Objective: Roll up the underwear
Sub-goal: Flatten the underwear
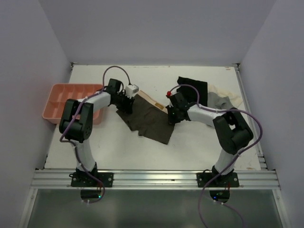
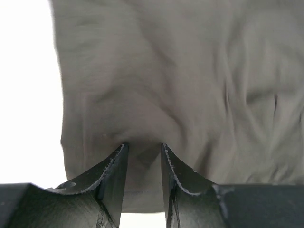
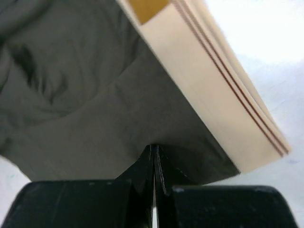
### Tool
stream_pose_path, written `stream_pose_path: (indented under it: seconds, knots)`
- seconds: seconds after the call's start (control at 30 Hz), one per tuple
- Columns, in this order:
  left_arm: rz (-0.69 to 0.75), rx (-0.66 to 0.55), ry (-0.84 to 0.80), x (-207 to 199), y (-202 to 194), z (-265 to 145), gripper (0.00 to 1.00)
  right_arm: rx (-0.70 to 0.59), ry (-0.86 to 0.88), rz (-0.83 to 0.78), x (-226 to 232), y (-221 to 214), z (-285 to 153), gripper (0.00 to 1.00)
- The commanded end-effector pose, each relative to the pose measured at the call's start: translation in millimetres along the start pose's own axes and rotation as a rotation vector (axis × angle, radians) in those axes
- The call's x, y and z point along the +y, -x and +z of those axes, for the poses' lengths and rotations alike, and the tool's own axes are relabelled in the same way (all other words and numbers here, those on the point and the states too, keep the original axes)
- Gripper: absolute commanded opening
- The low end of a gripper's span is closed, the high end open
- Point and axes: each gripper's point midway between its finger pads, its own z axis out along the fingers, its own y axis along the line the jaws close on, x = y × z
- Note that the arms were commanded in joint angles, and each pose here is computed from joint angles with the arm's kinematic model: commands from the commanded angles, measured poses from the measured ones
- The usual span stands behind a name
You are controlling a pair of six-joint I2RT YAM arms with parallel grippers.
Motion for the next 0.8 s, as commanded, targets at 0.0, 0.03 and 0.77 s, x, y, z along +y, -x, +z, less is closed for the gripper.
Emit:
stream_pose_path:
  seconds: [0.0,0.03,0.77]
  knots:
    - [-0.002,0.030,-0.003,11.1,11.6,20.9,0.37,0.057,0.045,0.057,27.6,-44.5,-0.4,0.00]
    - [0.001,0.031,-0.010,12.0,15.1,25.2,0.37,0.079,0.061,0.046,39.4,-61.8,-0.2,0.00]
    - [0.320,-0.113,-0.179,-76.3,19.7,-70.7,0.48,-0.045,0.160,-0.044,104.0,-55.0,-66.7,0.05]
